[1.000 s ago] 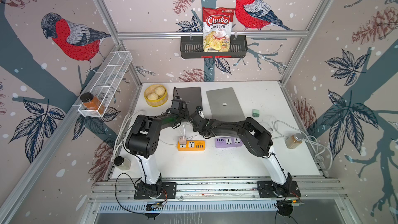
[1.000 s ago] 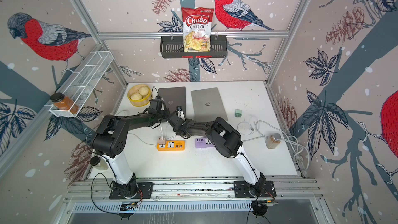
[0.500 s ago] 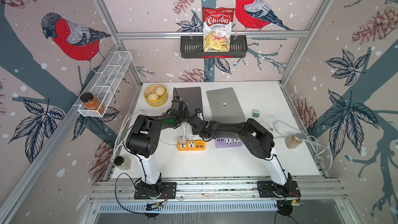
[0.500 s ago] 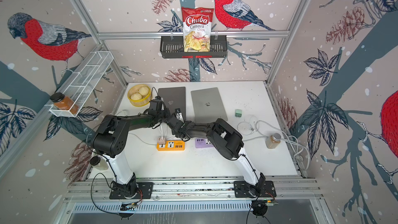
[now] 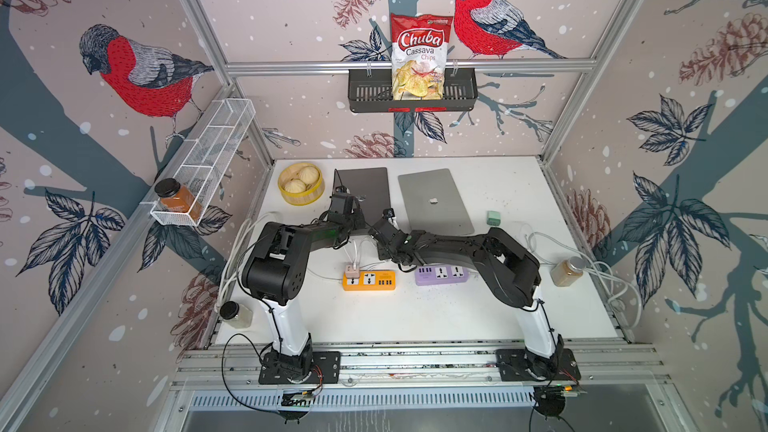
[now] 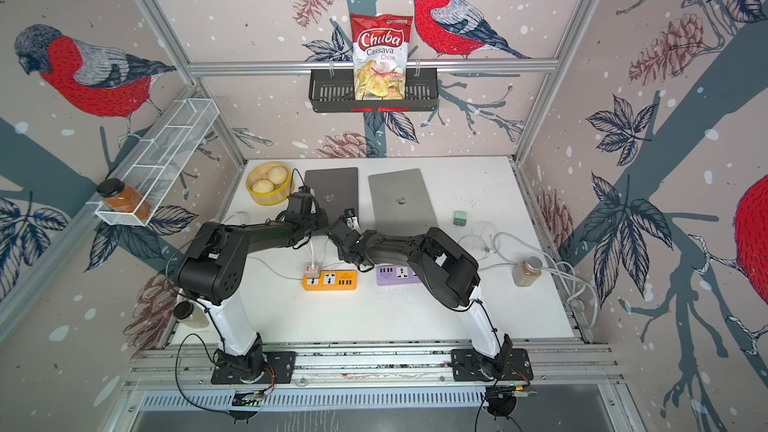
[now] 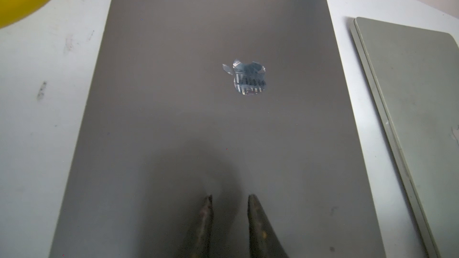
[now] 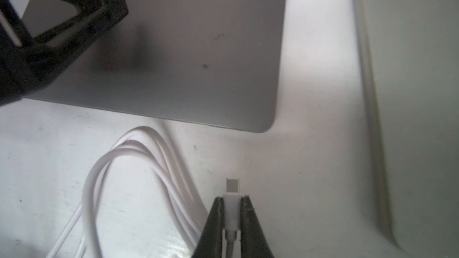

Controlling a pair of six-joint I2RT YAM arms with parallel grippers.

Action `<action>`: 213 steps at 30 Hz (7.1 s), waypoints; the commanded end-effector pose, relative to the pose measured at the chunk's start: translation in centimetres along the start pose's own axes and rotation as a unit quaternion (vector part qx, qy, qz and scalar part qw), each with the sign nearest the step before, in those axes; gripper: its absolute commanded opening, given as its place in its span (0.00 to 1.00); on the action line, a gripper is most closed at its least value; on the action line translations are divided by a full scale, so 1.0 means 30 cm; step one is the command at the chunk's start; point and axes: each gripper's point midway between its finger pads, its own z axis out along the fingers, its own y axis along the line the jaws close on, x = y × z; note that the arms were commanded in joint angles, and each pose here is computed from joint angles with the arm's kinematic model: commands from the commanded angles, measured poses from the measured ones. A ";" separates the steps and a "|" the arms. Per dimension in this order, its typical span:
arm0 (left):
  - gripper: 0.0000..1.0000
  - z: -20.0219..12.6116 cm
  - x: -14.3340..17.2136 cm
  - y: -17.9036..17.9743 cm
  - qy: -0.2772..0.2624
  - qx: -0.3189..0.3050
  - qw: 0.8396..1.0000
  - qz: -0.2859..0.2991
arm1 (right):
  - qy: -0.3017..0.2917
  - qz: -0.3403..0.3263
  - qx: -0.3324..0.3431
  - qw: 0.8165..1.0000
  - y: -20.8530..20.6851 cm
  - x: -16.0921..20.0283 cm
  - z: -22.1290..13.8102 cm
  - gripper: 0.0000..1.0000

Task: Unplug the laptop charger
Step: Remove the charging cable from the laptop, then remove the charging cable from the plug, then place the charging cable at the center of the board.

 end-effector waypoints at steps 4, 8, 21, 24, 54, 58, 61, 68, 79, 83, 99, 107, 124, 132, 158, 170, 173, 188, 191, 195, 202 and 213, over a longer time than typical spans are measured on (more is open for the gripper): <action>0.27 -0.087 0.074 0.017 0.053 -0.008 0.999 0.008 | 0.002 0.000 0.026 1.000 -0.079 0.030 -0.021 0.11; 0.27 -0.160 0.006 -0.019 0.016 0.011 1.000 0.009 | 0.009 -0.001 0.020 1.000 -0.069 0.049 -0.007 0.15; 0.32 -0.469 -0.104 -0.014 -0.071 0.000 0.997 -0.020 | -0.031 0.007 0.021 0.999 -0.099 -0.017 -0.113 0.49; 0.33 -0.536 -0.063 -0.013 -0.082 0.022 0.996 -0.035 | -0.055 0.006 0.015 0.998 -0.083 -0.051 -0.183 0.54; 0.30 -0.589 0.341 0.055 0.001 0.088 0.985 -0.148 | -0.116 -0.144 -0.231 0.955 0.364 0.112 -0.454 0.54; 0.30 -0.593 0.348 0.050 0.003 0.094 0.984 -0.154 | -0.130 -0.188 -0.280 0.932 0.339 0.120 -0.470 0.52; 0.30 -0.592 0.356 0.051 0.006 0.095 0.983 -0.156 | -0.147 -0.181 -0.340 0.911 0.319 0.093 -0.498 0.48; 0.29 -0.596 0.362 0.040 0.009 0.098 0.983 -0.153 | -0.147 -0.262 -0.371 0.879 0.383 0.104 -0.477 0.39; 0.29 -0.605 0.389 0.044 0.011 0.073 0.987 -0.142 | -0.159 -0.280 -0.356 0.877 0.416 0.109 -0.408 0.38; 0.28 -0.607 0.393 0.050 0.009 0.068 0.987 -0.146 | -0.174 -0.277 -0.345 0.880 0.406 0.090 -0.402 0.38; 0.27 -0.580 0.423 0.065 0.021 0.056 0.987 -0.146 | -0.166 -0.298 -0.357 0.870 0.409 0.081 -0.374 0.36; 0.27 -0.587 0.427 0.059 0.019 0.060 0.988 -0.144 | -0.165 -0.302 -0.360 0.867 0.418 0.080 -0.361 0.32; 0.27 -0.588 0.441 0.059 0.021 0.052 0.989 -0.136 | -0.154 -0.312 -0.363 0.864 0.430 0.096 -0.334 0.24; 0.27 -0.589 0.444 0.059 0.021 0.050 0.989 -0.135 | -0.161 -0.316 -0.368 0.860 0.432 0.100 -0.357 0.11; 0.26 -0.581 0.461 0.073 0.028 0.028 0.992 -0.122 | -0.174 -0.311 -0.347 0.868 0.459 0.056 -0.373 0.06; 0.26 -0.577 0.470 0.075 0.031 0.024 0.992 -0.118 | -0.200 -0.295 -0.337 0.872 0.395 -0.021 -0.440 0.07; 0.26 -0.577 0.467 0.072 0.030 0.026 0.992 -0.117 | -0.204 -0.288 -0.321 0.879 0.367 -0.047 -0.451 0.06; 0.31 -0.612 0.383 -0.005 -0.008 0.081 0.993 -0.080 | -0.052 -0.211 -0.234 0.948 0.058 0.086 -0.206 0.07; 0.32 -0.626 0.360 -0.020 -0.016 0.089 0.993 -0.072 | -0.024 -0.209 -0.227 0.951 0.056 0.119 -0.146 0.07; 0.33 -0.647 0.334 -0.030 -0.026 0.093 0.993 -0.063 | -0.008 -0.203 -0.216 0.955 0.051 0.146 -0.089 0.08; 0.33 -0.642 0.333 -0.035 -0.027 0.096 0.993 -0.058 | -0.015 -0.190 -0.210 0.959 0.028 0.144 -0.089 0.28; 0.45 -0.652 0.319 -0.048 -0.048 0.089 0.995 -0.017 | -0.069 -0.170 -0.192 0.964 -0.007 0.089 -0.225 0.67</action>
